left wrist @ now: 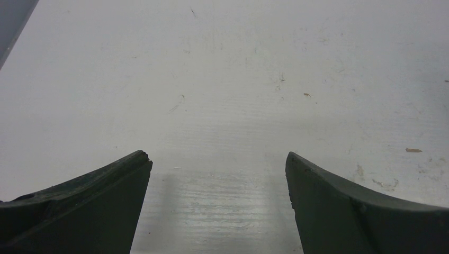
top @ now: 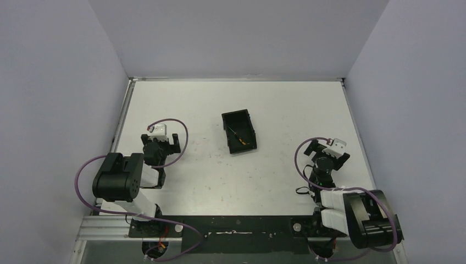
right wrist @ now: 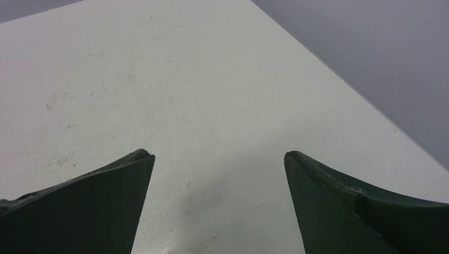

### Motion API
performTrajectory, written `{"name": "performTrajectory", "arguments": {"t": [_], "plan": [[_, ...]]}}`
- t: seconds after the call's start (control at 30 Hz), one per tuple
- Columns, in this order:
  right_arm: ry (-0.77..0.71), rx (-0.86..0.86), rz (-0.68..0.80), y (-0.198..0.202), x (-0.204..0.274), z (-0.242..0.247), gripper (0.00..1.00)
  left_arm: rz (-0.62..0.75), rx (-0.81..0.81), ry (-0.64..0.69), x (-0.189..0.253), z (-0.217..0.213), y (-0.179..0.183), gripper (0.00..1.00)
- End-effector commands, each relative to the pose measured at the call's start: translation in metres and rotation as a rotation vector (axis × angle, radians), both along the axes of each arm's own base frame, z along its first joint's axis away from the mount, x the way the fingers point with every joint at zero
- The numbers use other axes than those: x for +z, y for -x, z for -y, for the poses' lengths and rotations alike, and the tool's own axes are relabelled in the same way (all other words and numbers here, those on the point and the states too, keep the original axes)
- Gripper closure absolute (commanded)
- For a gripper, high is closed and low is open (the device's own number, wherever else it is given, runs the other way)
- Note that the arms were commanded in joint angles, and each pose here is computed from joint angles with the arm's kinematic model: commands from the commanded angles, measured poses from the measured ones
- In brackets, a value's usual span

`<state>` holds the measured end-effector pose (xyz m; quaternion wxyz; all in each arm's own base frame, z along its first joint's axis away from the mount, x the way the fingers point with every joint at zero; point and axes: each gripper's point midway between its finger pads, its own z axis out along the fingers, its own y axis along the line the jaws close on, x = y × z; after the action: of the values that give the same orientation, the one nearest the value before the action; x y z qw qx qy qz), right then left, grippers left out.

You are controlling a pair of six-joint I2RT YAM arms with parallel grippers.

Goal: Put the screwdriver in the bin
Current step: Reset both arms

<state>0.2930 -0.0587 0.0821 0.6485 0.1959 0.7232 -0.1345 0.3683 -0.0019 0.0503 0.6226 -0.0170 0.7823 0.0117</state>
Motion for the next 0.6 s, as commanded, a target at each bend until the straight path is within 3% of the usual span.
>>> {"name": "performTrajectory", "arguments": {"t": [0.0, 0.27, 0.57], "plan": [[0.038, 0.060, 0.125, -0.025, 0.034, -0.008, 0.00, 0.087, 0.002, 0.004, 0.024, 0.001, -0.012, 0.03], [0.163, 0.152, 0.099, -0.051, 0.018, -0.019, 0.00, 0.087, 0.001, 0.004, 0.024, 0.001, -0.012, 0.03], [0.170, 0.196, 0.036, -0.062, 0.009, -0.027, 0.00, 0.087, 0.001, 0.003, 0.024, 0.001, -0.013, 0.03]]}}
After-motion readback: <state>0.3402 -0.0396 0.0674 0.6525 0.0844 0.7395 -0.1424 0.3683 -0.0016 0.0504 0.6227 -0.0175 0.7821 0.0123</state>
